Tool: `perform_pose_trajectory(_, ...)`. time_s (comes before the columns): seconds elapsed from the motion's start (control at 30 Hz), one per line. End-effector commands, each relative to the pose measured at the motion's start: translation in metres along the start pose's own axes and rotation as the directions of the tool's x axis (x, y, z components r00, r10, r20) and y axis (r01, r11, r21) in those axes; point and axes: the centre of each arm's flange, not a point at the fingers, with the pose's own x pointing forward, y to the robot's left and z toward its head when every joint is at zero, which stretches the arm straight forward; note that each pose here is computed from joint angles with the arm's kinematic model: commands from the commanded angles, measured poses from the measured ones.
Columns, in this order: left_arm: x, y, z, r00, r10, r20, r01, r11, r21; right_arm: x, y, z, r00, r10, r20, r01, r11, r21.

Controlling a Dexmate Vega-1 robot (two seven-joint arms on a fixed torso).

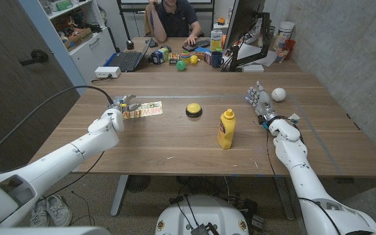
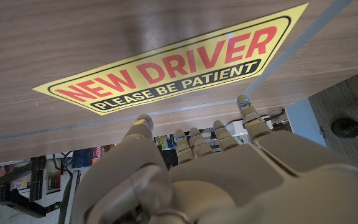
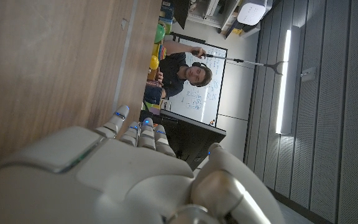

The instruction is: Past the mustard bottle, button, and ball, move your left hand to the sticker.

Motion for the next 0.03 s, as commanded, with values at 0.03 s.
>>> perform_pose_trajectory(0.03,0.0048,0.0012,-0.0008,1.0,-0.013,0.007,0.013,1.0,0.007,0.0017,0.0022,-0.0012,1.0,-0.006,-0.002,0.006,1.0,-0.002)
